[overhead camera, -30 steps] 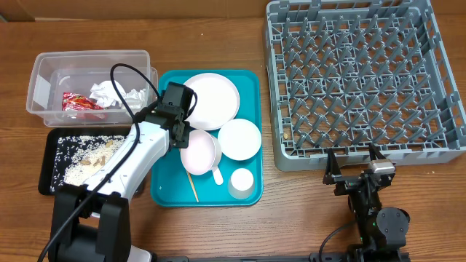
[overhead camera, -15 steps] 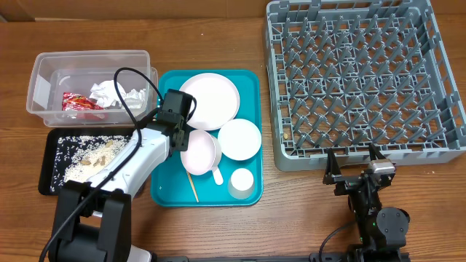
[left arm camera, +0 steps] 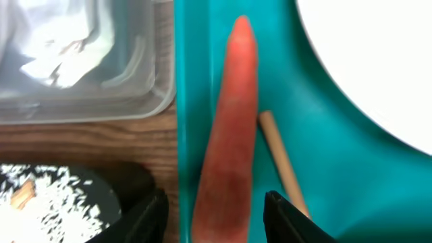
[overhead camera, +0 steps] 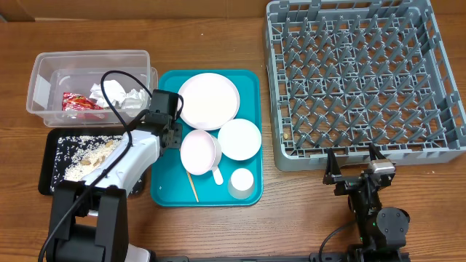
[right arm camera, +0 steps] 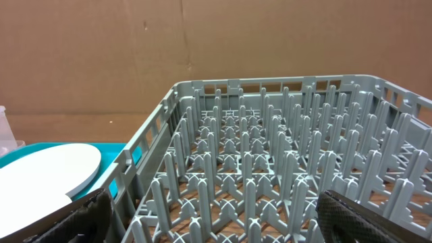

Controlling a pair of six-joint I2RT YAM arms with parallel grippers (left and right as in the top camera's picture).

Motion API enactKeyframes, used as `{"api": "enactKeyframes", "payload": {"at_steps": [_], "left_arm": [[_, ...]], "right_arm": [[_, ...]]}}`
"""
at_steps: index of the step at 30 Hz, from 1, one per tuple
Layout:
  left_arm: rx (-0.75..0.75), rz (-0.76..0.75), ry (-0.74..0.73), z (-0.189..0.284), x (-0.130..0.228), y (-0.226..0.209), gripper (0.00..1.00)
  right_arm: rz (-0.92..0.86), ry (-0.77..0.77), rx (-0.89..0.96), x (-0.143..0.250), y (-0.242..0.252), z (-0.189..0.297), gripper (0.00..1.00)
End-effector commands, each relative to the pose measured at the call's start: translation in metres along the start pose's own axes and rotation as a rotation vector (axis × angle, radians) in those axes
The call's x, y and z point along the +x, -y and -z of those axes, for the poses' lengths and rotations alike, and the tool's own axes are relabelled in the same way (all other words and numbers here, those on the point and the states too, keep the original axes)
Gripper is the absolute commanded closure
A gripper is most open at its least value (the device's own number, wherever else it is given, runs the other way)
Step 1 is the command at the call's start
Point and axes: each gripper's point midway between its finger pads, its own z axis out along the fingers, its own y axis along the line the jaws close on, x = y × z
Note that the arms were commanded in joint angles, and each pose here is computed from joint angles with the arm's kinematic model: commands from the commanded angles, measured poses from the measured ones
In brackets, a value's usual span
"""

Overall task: Sort waste into correct bins and load items into the dishwasher
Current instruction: 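Lower the left gripper onto the orange carrot and grasp it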

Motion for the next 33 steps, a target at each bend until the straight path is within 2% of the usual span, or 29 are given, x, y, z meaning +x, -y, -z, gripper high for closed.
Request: {"api": "enactKeyframes", "payload": {"at_steps": [1,17,27,30,33], "left_arm": [[0.044,-0.026,-0.011,-0.004,0.004,0.007,0.52],[0.044,-0.062,0.036,-0.005,-0.007,0.008,0.57],[0.04,-0.102,-0.054,-0.031,0.013,0.012,0.59],[0.038,-0.109,-0.081,-0.038,0.02,0.013,0.62],[0.038,-0.111,-0.09,-0.039,0.022,0.013,0.71]], "right_arm": [[0.004,0.008,0.002,0.001,0.001,0.0,0.0],[0.004,0.008,0.002,0.001,0.001,0.0,0.0],[0.004,0.008,0.002,0.001,0.001,0.0,0.0],[0.004,0.008,0.002,0.001,0.001,0.0,0.0],[0.004,0.008,0.002,0.001,0.001,0.0,0.0]]}}
